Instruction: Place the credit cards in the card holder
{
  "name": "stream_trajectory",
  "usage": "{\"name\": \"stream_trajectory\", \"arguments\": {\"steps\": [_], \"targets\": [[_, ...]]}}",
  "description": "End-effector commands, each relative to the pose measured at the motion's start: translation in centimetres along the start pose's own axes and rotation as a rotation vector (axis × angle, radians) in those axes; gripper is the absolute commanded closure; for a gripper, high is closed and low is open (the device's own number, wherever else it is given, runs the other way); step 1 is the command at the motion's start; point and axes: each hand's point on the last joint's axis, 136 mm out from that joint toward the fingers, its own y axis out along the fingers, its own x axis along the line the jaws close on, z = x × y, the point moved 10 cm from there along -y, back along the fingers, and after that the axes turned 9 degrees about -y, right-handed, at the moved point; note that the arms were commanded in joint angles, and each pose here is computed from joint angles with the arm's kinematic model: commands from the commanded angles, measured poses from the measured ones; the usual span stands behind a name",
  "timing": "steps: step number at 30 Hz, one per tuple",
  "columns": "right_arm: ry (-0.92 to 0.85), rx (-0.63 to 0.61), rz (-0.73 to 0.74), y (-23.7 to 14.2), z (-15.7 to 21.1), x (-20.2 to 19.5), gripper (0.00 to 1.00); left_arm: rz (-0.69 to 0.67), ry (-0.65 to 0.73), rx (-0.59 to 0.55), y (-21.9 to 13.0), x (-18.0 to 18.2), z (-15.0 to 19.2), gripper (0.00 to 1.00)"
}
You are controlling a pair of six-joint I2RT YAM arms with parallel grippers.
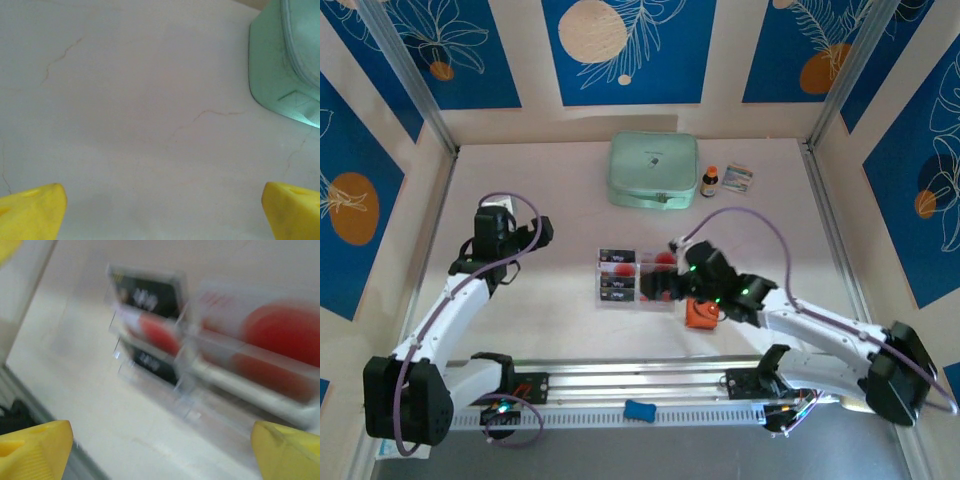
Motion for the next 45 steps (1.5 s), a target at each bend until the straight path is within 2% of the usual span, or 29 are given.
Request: {"name": "stream_trajectory", "arguments": {"steps": [1,9,17,25,45], "targets": [[-0.017,0.005,0.020,2.3,1.1,2.9,0.08,0.000,-0.018,0.018,-0.2,-0.6,-0.5,0.00],[-0.181,0.137,-0.054,10.2,2.4,10.3,0.15,-0.095,0.000,0.019,0.0,-1.0,-2.3,0.00],[-0.187,0.155,-0.044,14.6,2.3,11.4,0.18,-0.100,0.007,-0.011,-0.9,-1.7,-3.8,0.00],[-0.135,0.152,0.073,15.6,2.6,7.7,0.20,-0.075,0.013,0.004,-1.2,-2.0,-3.7,0.00],[-0.101,0.157,0.283,13.3,-1.2,-3.5,0.21,-0.002,-0.004,0.055,-1.5,-2.1,-2.7,0.00]]}}
